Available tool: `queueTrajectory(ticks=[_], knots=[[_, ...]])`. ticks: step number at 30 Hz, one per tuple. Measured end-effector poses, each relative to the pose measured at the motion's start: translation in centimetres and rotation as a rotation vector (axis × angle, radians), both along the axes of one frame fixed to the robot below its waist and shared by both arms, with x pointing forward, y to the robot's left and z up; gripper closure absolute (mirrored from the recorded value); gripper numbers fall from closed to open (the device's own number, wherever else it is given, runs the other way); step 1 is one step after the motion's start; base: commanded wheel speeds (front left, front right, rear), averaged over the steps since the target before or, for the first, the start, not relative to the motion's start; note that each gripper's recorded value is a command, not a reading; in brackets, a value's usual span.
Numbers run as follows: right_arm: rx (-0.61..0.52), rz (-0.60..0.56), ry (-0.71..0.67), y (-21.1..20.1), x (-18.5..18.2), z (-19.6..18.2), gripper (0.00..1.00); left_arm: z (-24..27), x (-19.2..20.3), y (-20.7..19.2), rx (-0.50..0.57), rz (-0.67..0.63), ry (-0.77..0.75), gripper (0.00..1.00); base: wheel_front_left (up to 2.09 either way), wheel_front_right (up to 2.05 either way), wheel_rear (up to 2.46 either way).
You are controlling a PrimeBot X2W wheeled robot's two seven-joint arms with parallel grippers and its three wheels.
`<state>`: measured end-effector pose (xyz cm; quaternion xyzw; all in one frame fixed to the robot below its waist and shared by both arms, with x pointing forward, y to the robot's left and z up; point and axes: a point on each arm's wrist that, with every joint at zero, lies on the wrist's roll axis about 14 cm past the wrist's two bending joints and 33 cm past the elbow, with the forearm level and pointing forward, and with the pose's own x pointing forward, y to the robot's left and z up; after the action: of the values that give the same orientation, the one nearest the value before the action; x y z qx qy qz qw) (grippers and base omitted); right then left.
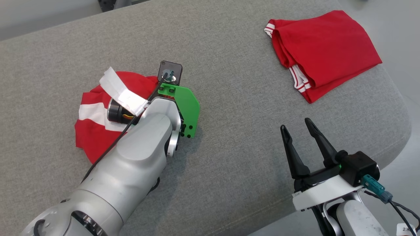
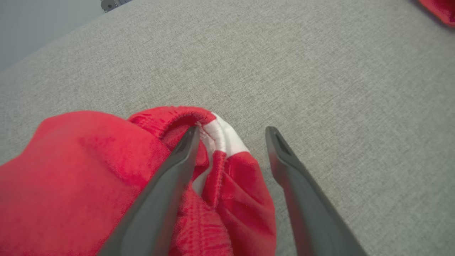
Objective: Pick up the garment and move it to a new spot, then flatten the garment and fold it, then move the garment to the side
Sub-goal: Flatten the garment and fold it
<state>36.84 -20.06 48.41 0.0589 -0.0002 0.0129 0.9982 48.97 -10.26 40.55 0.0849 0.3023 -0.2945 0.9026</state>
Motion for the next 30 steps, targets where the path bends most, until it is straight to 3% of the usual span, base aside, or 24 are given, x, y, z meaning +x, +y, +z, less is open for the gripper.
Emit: queueTrajectory(ticks=[1,4,8,13,21,30], knots=[[-0.001,-0.003,0.0,-0.1,0.0,0.0,0.0,-0.2,0.0,0.0,-0.002,0.0,0.012,0.5,0.0,0.0,0.0],[-0.002,-0.012,-0.002,-0.4,-0.1,0.1,0.0,-0.8,0.0,0.1,0.012,0.004,0.027,1.0,0.0,0.0,0.0],[0.0,-0.02,-0.005,-0.6,-0.2,0.2,0.0,-1.2,0.1,0.4,0.04,-0.004,0.026,1.0,0.0,0.0,0.0],[-0.001,-0.027,-0.013,-0.8,-0.3,0.5,0.0,0.5,0.7,-0.4,-0.037,-0.016,-0.04,1.0,0.0,0.0,0.0],[0.011,-0.02,-0.041,-0.5,-0.8,1.3,0.0,9.2,1.0,-4.2,-0.307,-0.073,-0.154,1.0,0.0,0.0,0.0],[0.008,-0.003,-0.064,-0.3,-1.8,2.1,0.0,24.4,0.5,-6.4,-0.613,-0.185,-0.355,1.0,0.0,0.0,0.0]])
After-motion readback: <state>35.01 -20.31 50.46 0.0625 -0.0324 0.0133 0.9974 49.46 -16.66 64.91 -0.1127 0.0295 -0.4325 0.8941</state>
